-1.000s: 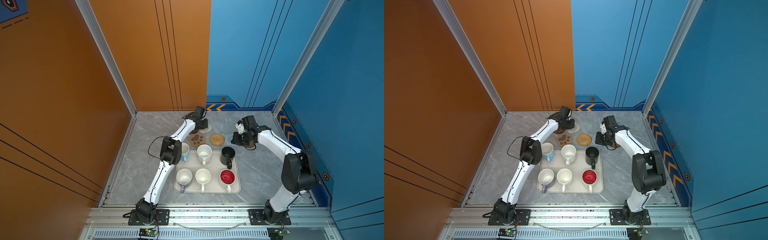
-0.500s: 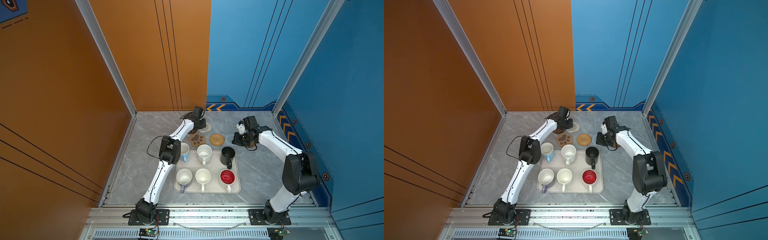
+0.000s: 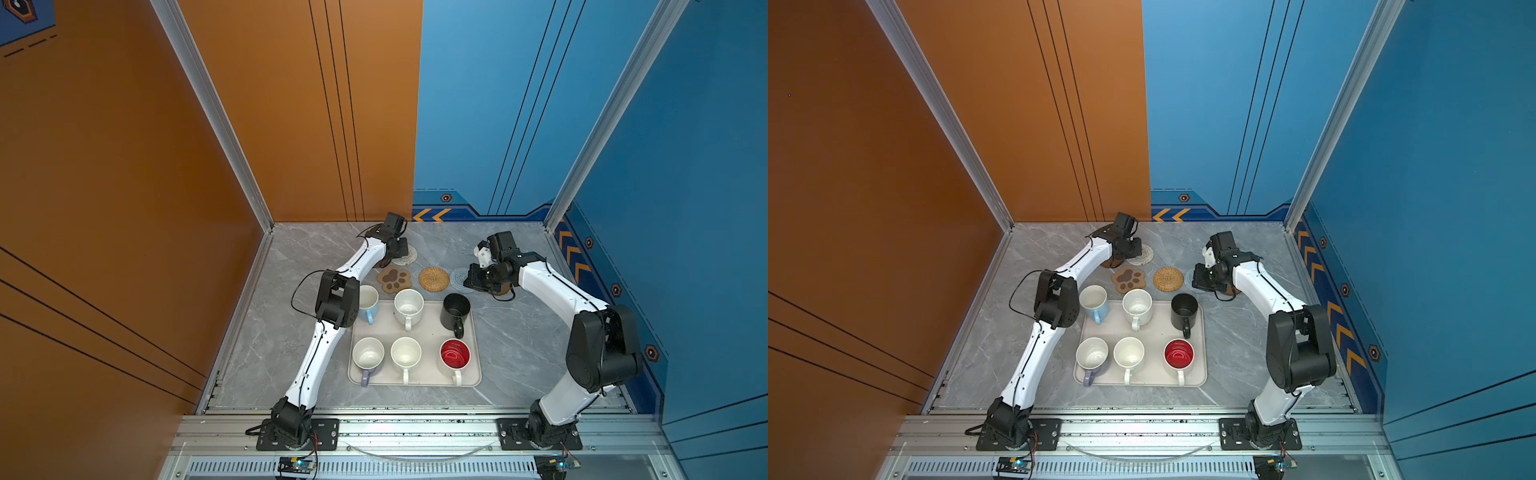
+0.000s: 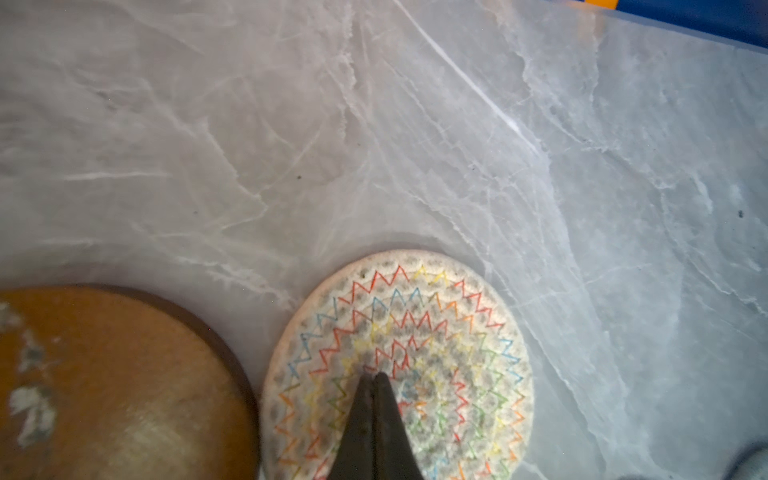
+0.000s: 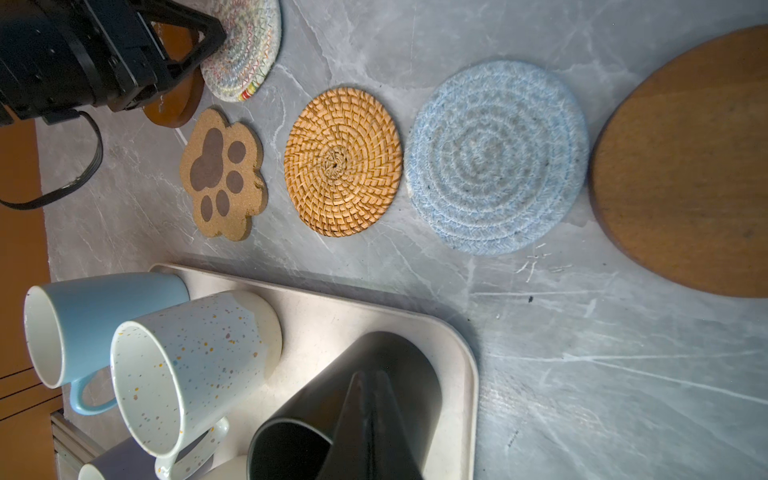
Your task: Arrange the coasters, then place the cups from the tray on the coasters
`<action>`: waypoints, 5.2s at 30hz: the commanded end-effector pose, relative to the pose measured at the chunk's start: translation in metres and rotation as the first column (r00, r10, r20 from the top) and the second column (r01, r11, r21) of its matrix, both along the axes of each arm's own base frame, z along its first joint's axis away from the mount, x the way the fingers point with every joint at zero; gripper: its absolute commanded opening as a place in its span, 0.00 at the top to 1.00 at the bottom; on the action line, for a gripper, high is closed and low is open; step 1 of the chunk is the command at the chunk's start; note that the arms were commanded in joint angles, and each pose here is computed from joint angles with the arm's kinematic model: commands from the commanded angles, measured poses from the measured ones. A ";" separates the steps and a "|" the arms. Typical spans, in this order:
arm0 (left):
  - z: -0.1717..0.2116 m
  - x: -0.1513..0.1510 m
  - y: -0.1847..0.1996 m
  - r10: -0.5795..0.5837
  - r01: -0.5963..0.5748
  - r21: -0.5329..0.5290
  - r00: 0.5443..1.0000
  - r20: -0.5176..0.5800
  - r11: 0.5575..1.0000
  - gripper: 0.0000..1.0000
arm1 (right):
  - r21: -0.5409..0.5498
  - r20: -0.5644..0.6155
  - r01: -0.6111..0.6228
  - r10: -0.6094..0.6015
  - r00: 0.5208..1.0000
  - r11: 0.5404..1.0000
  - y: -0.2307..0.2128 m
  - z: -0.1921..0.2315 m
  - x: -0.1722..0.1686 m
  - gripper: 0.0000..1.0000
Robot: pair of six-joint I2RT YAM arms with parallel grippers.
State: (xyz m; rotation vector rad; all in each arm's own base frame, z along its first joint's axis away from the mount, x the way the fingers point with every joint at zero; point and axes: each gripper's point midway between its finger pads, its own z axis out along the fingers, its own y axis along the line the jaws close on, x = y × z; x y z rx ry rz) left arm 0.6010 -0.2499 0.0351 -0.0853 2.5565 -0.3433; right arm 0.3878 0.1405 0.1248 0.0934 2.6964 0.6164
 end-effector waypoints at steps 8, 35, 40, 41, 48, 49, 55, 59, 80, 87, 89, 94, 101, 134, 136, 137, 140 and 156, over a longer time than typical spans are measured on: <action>-0.029 -0.025 0.066 0.121 -0.101 0.140 0.983 -0.137 0.985 1.00 | 0.013 0.011 0.010 -0.010 1.000 1.000 0.000 0.008 -0.004 1.00; -0.030 -0.054 0.145 0.288 -0.259 0.189 0.946 -0.145 0.947 1.00 | 0.006 0.016 0.008 -0.008 1.000 1.000 0.005 0.008 -0.006 1.00; -0.031 -0.065 0.154 0.296 -0.266 0.191 0.943 -0.153 0.945 1.00 | 0.008 0.024 0.002 -0.003 1.000 1.000 0.009 0.011 -0.005 1.00; -0.030 -0.067 0.154 0.296 -0.265 0.193 0.943 -0.151 0.945 1.00 | 0.008 0.028 0.000 0.000 1.000 1.000 0.010 0.013 -0.004 1.00; -0.036 -0.085 0.155 0.282 -0.249 0.187 0.944 -0.174 0.950 1.00 | 0.010 0.044 -0.021 0.020 0.999 1.000 0.019 0.018 0.001 1.00; -0.036 -0.087 0.155 0.280 -0.247 0.186 0.944 -0.175 0.951 1.00 | 0.009 0.049 -0.023 0.023 0.999 1.000 0.020 0.020 0.003 1.00; -0.034 -0.098 0.149 0.249 -0.216 0.181 0.952 -0.180 0.959 1.00 | 0.010 0.087 -0.046 0.045 0.995 0.999 0.030 0.034 0.021 1.00; -0.034 -0.104 0.146 0.233 -0.199 0.186 0.955 -0.185 0.962 1.00 | 0.015 0.108 -0.078 0.076 0.991 0.997 0.043 0.043 0.035 1.00; -0.028 -0.126 0.123 0.165 -0.135 0.154 0.964 -0.206 0.979 1.00 | 0.129 0.054 -0.332 0.328 0.943 0.934 0.180 -0.005 0.083 1.00; -0.026 -0.127 0.118 0.157 -0.126 0.158 0.967 -0.201 0.979 1.00 | 0.166 0.011 -0.354 0.358 0.934 0.920 0.200 -0.032 0.083 1.00; -0.026 -0.128 0.118 0.155 -0.125 0.155 0.967 -0.202 0.980 1.00 | 0.173 0.005 -0.360 0.364 0.931 0.917 0.204 -0.037 0.083 1.00; -0.027 -0.128 0.113 0.150 -0.121 0.145 0.968 -0.203 0.982 1.00 | 0.184 -0.019 -0.361 0.371 0.928 0.914 0.207 -0.048 0.081 1.00; -0.026 -0.126 0.109 0.149 -0.124 0.136 0.968 -0.200 0.983 1.00 | 0.199 -0.073 -0.379 0.399 0.914 0.904 0.210 -0.068 0.071 1.00; -0.018 -0.120 0.102 0.142 -0.122 0.117 0.974 -0.177 0.986 1.00 | 0.098 -0.149 -0.280 0.293 0.944 0.955 0.181 -0.124 0.100 1.00; -0.017 -0.118 0.102 0.142 -0.124 0.115 0.974 -0.175 0.986 1.00 | 0.099 -0.146 -0.279 0.291 0.946 0.955 0.181 -0.124 0.102 1.00; -0.017 -0.117 0.102 0.143 -0.124 0.113 0.974 -0.174 0.986 1.00 | 0.100 -0.147 -0.277 0.289 0.946 0.956 0.181 -0.125 0.103 1.00; -0.015 -0.115 0.102 0.143 -0.125 0.109 0.975 -0.169 0.986 1.00 | 0.100 -0.141 -0.269 0.282 0.949 0.958 0.181 -0.125 0.107 1.00; 0.002 -0.116 0.102 0.133 -0.120 0.096 0.981 -0.142 0.988 1.00 | 0.131 -0.111 -0.265 0.280 0.954 0.955 0.183 -0.109 0.114 1.00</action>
